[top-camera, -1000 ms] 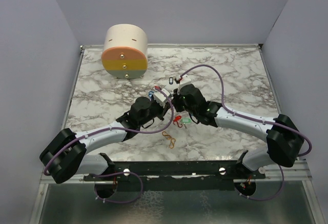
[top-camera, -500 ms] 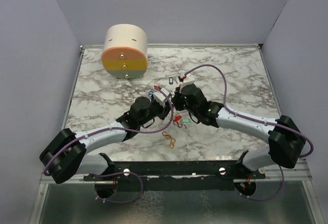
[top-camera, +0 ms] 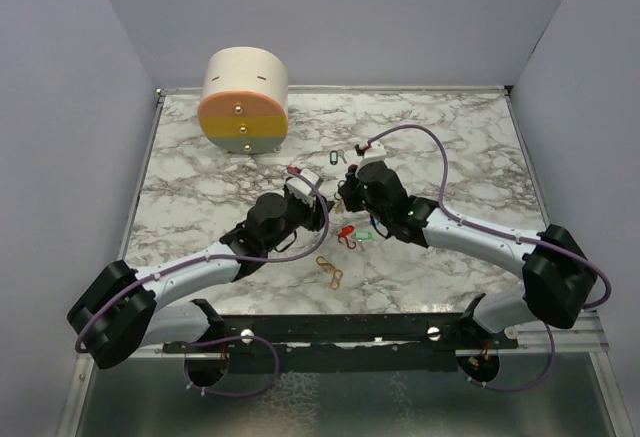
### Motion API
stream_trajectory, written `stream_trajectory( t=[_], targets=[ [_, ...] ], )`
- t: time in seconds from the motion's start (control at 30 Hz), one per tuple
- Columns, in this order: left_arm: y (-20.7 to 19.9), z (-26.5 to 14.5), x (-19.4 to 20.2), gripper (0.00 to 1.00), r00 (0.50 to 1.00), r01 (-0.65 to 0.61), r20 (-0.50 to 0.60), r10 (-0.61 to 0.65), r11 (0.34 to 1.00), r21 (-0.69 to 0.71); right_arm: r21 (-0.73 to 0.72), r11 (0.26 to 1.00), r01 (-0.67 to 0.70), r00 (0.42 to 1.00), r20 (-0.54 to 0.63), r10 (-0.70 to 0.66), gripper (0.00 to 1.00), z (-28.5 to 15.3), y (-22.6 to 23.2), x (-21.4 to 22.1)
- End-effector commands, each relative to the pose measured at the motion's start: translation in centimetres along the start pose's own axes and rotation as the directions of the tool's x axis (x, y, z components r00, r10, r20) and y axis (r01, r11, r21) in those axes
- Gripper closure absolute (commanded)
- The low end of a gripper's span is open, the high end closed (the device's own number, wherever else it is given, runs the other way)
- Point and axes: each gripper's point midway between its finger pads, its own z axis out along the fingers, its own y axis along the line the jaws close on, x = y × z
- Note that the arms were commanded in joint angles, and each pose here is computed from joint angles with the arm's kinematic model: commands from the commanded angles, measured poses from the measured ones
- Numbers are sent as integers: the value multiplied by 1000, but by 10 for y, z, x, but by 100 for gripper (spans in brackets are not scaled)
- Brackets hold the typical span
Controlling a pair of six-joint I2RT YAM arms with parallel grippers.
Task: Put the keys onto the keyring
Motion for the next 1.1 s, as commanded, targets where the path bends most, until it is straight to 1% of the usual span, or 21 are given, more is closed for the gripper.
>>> stream_trajectory(
  t=[0.0,0.07,0.13,0.17,0.23,0.47,0.7,0.87,0.97,1.07],
  targets=[
    [35,-16,-19,43,993,89,91,-71,974,-210,-15,1000,25,999,38,-25,99,10,3,-7],
    [45,-25,-23,28,987,133,127,-102,954,-268,-20,998,52,998,24,-52,99,17,6,-3],
    [54,-34,-27,17,980,168,157,-124,937,-307,-32,997,71,997,13,-70,99,25,9,0],
    [57,-39,-28,13,977,181,167,-132,929,-324,-36,996,78,997,7,-77,99,29,11,2],
    [62,-45,-32,9,973,198,183,-141,918,-345,-49,995,88,996,2,-88,99,37,15,4],
    [71,-59,-34,9,969,212,200,-143,897,-387,-94,990,105,994,-13,-107,99,64,33,6],
    [77,-62,-32,8,971,210,196,-138,886,-413,-133,986,98,991,-73,-108,99,103,55,15],
    [83,-66,-31,8,971,212,198,-137,877,-430,-148,985,88,989,-108,-105,97,128,65,26],
    [86,-68,-30,8,970,216,201,-139,871,-440,-159,984,81,988,-114,-100,95,136,70,28],
    [88,-69,-29,8,969,220,201,-142,868,-446,-170,983,73,989,-117,-94,91,141,75,28]
  ],
)
